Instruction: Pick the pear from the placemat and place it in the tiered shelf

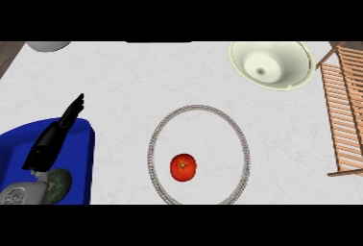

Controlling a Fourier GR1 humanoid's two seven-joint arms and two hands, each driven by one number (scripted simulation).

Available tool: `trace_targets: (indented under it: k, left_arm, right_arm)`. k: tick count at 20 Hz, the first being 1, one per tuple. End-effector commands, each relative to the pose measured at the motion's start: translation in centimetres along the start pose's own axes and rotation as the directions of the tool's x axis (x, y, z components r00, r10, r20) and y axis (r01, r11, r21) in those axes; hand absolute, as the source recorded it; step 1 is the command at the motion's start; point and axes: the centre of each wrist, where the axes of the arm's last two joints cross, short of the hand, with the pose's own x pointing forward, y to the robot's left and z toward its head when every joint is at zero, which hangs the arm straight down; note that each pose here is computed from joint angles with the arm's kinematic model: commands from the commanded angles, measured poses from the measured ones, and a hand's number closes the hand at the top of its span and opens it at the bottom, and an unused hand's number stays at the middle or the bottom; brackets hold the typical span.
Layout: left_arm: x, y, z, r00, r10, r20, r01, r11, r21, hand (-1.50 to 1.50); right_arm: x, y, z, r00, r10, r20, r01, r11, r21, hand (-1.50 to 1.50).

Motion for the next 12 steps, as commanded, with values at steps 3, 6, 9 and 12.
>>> trace_targets:
  k: [3,6,9,12]
  left_arm:
    - [-1.1,-1.2,0.4,1.000,0.013,-0.021,-0.013,1.000,0.015,0.00]
    - [0.1,0.6,0.8,1.000,-0.020,-0.003,0.020,1.000,-0.002,0.00]
    - [-0.4,1.0,0.7,1.000,0.001,-0.031,0.000,1.000,0.024,0.00]
    - [-1.2,1.6,1.4,0.999,0.011,-0.035,-0.010,1.000,0.028,0.00]
  right_arm:
    - [-0.3,-5.7,1.6,0.988,-0.148,0.043,0.154,0.950,-0.271,-1.50]
    - [-1.1,-9.6,1.8,0.976,-0.215,-0.039,0.192,0.928,-0.319,-1.50]
    - [-4.0,-12.8,3.1,0.943,-0.298,-0.146,0.241,0.918,-0.315,-1.50]
    - [-7.1,-16.5,4.3,0.938,-0.291,-0.189,0.232,0.931,-0.282,-1.50]
